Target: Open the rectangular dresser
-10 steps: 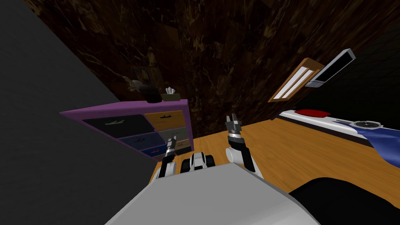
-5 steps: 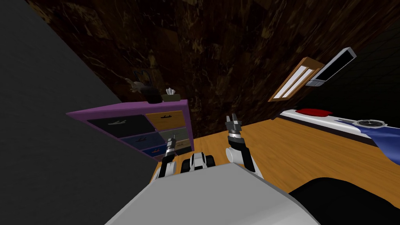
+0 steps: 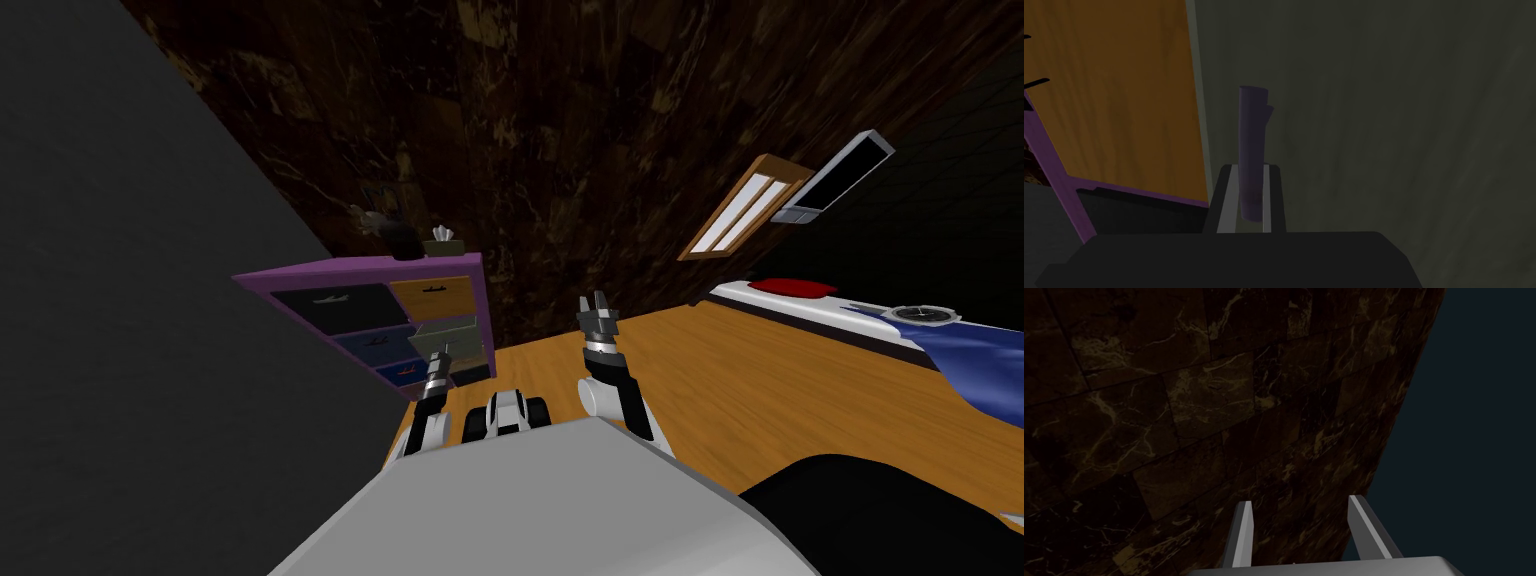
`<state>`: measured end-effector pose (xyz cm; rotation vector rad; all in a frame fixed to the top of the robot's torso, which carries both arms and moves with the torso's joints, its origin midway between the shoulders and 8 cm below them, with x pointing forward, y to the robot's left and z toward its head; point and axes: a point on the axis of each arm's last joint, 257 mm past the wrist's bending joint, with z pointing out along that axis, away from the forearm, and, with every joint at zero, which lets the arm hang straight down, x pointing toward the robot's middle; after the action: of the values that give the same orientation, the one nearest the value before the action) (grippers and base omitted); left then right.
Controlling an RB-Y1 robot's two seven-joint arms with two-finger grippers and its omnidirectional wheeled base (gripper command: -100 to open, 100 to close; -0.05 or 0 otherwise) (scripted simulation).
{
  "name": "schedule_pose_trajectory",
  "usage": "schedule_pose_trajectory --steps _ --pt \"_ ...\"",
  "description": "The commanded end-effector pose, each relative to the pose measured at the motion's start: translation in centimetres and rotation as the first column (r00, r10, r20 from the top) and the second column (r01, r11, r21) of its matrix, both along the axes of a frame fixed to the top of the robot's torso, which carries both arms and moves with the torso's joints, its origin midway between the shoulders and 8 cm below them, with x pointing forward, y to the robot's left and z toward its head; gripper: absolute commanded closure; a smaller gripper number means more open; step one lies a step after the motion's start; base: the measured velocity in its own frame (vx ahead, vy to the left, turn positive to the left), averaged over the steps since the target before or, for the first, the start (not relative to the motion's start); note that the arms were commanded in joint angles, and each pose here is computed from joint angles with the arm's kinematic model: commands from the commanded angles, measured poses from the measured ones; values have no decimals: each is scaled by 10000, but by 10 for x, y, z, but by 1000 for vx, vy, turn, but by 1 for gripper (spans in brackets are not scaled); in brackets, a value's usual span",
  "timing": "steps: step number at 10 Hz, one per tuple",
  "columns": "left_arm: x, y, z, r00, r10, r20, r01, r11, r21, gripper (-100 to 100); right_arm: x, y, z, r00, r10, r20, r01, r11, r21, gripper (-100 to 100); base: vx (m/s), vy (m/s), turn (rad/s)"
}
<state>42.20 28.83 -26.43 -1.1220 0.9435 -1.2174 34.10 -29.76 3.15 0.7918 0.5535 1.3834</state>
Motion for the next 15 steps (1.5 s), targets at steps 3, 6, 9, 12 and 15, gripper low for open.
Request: schedule_pose_trajectory --steps 3,6,9,12,15 --pt "-6 -2 -3 9999 -54 -147 53 10000 -39 100 0 0 0 10000 1 2 -1 10000 1 0 -208 -21 17" --pt "9 -2 24 10000 -87 -6 87 10000 9 -100 0 0 0 10000 -1 -1 1 10000 -1 0 -48 -12 8" --pt "17 -1 41 9999 -107 -6 107 9999 22 -100 0 0 0 10000 -1 -1 1 10000 -1 0 -4 -1 6" --pt "25 -1 59 9999 -126 -7 126 9999 35 -100 0 0 0 10000 0 0 0 10000 0 0 -33 -6 3" --pt "22 -1 49 9998 -110 -173 110 9999 13 0 0 0 0 10000 -1 -1 1 10000 -1 0 -4 -1 0"
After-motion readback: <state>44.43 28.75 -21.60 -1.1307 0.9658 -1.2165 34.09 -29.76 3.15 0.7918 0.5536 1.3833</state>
